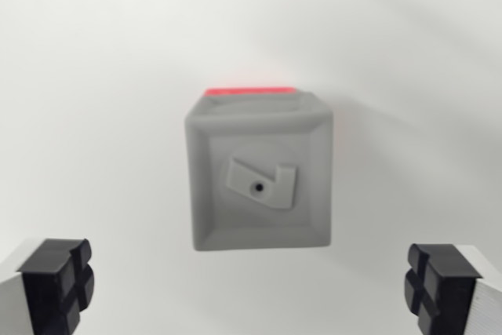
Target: Destack cube
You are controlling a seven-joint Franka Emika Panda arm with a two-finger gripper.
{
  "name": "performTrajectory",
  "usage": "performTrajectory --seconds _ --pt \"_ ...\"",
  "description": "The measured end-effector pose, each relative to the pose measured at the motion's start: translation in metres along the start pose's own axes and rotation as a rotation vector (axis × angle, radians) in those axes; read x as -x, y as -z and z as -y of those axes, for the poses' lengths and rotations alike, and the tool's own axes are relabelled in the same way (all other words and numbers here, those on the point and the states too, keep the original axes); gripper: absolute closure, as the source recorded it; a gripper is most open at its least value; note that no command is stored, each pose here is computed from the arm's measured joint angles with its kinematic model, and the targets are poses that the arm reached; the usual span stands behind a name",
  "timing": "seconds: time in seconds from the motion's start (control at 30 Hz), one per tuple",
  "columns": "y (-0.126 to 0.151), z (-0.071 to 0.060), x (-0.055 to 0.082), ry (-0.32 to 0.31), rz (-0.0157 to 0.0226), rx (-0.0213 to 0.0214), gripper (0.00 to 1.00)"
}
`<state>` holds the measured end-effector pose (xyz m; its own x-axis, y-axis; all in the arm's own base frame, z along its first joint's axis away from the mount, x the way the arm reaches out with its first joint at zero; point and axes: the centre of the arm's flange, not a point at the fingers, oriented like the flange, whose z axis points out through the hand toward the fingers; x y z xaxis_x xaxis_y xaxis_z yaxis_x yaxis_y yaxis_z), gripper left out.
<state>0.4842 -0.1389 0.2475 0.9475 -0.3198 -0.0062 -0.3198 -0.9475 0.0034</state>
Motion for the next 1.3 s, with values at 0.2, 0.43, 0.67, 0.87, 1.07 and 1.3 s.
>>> performTrajectory --seconds 0.2,0.43,0.67,0.87,1.07,1.3 --pt "-0.02 -0.003 0.0 0.009 -0.0023 -0.0003 0.0" --pt "-0.05 -0.002 0.001 0.011 0.0014 0.0011 0.0" --pt "-0.07 -0.002 0.001 0.012 0.0001 0.001 0.0" --pt "-0.079 -0.002 0.002 0.012 0.0005 0.001 0.0" --pt "-0.079 -0.002 0.001 0.012 -0.0014 0.0008 1.0" --pt "-0.079 -0.002 0.001 0.012 -0.0015 0.0007 1.0"
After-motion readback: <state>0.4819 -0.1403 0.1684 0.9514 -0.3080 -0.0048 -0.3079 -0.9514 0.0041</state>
